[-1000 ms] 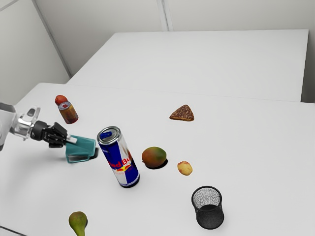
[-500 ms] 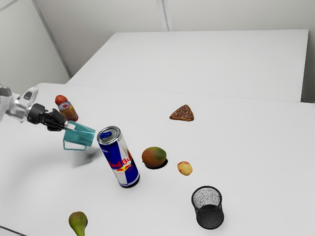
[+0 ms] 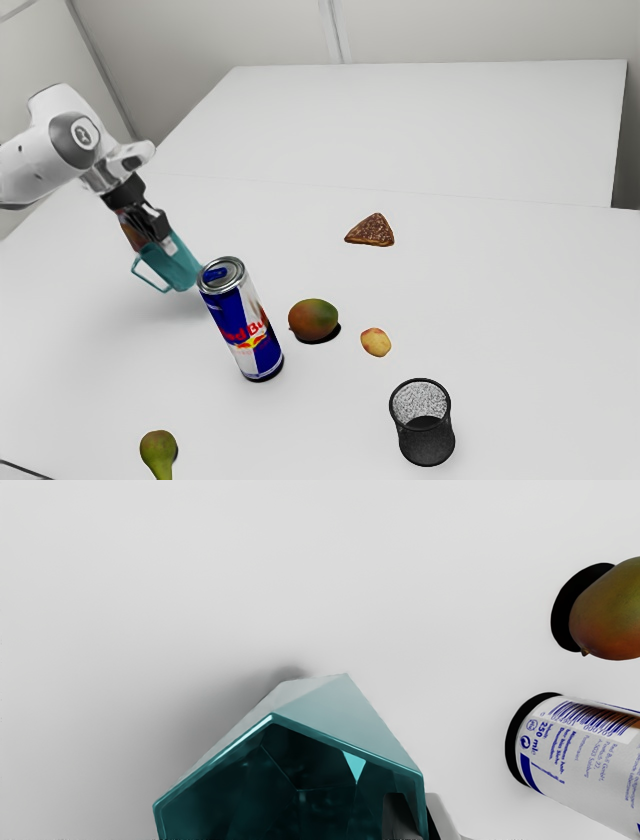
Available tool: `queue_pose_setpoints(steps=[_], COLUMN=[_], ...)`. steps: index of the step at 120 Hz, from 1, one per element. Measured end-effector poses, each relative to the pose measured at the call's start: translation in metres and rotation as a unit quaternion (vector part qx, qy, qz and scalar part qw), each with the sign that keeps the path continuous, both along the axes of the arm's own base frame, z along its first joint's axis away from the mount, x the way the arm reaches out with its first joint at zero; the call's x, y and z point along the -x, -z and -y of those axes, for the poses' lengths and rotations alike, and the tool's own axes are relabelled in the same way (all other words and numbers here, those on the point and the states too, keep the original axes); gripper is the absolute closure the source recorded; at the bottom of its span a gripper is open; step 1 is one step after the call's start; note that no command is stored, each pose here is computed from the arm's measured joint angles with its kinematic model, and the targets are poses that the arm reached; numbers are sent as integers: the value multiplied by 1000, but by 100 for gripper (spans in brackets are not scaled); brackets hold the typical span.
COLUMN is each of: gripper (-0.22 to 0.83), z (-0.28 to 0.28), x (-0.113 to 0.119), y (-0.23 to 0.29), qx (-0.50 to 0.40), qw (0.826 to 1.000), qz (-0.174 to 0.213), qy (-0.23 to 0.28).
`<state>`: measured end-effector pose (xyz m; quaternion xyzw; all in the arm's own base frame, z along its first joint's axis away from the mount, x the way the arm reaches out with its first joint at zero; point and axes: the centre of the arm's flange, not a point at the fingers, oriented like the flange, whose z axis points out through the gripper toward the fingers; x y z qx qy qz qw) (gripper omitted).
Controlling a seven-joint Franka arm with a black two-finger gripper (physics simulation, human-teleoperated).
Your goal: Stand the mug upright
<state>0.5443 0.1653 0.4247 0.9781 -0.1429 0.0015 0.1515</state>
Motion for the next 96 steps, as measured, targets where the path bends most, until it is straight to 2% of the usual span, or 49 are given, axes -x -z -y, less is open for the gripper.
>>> queue_pose_setpoints(steps=[26, 70, 74, 96], gripper=[78, 78, 74, 35], z=[55, 66, 68, 69], x=[2, 6, 5, 4], y=[21, 60, 61, 61], qx=[-95, -146, -147, -149], qw=[995, 989, 988, 987], qz=[3, 35, 37, 45], qy=[39, -6, -10, -34])
